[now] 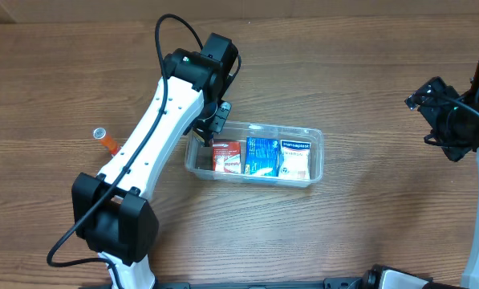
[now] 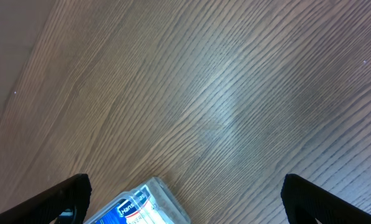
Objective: Pack container
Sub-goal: 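Lift the brown bottle and carry it right over the container, then lower the brown bottle into the container's left end and release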
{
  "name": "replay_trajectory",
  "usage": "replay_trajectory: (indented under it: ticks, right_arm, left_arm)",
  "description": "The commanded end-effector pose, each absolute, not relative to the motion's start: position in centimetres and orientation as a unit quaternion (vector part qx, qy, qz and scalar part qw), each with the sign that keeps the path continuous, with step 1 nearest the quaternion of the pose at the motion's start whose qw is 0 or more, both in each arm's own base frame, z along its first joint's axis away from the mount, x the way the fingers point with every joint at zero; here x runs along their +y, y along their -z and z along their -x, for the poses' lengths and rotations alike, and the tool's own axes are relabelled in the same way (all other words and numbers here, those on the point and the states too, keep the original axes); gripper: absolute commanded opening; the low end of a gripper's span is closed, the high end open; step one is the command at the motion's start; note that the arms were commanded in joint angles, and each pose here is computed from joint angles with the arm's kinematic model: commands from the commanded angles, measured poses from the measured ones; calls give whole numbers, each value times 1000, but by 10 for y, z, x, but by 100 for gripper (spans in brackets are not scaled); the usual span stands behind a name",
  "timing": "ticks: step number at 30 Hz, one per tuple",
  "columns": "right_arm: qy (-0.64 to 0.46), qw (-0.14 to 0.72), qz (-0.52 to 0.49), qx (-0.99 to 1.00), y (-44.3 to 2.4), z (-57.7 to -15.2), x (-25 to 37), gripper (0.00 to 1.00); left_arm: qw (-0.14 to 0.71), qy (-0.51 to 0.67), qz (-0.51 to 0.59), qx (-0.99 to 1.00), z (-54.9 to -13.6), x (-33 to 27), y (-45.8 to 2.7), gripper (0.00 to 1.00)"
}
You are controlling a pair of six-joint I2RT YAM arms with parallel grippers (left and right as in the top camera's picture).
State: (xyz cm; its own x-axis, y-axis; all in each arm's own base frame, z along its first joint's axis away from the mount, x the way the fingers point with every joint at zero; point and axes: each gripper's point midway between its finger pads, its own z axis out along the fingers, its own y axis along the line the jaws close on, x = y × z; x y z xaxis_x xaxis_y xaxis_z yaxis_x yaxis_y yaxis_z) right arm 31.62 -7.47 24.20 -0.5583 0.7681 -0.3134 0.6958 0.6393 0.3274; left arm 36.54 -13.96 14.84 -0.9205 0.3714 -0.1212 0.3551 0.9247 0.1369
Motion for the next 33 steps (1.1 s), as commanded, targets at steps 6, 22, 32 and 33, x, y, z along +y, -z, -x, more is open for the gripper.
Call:
replay_trajectory:
  ticks: [6,22,32,33]
  right_arm:
    - [-83,227,-414,877,-248,-318,-76,100]
    - [-83,227,-414,877,-247,-318,-76,100]
    - [-83,227,-414,877,-248,-318,-76,100]
    - [-83,227,-414,877,-247,-318,-76,100]
  left_arm:
    - [-1,-88,-195,977,-368,-134,-91,13]
    - [-6,-89,-202,975,-365,-133,-113,13]
    - [-9,-93,-289,953,-365,-131,-131,15]
    - [-10,-92,-297,950,-365,-132,-131,15]
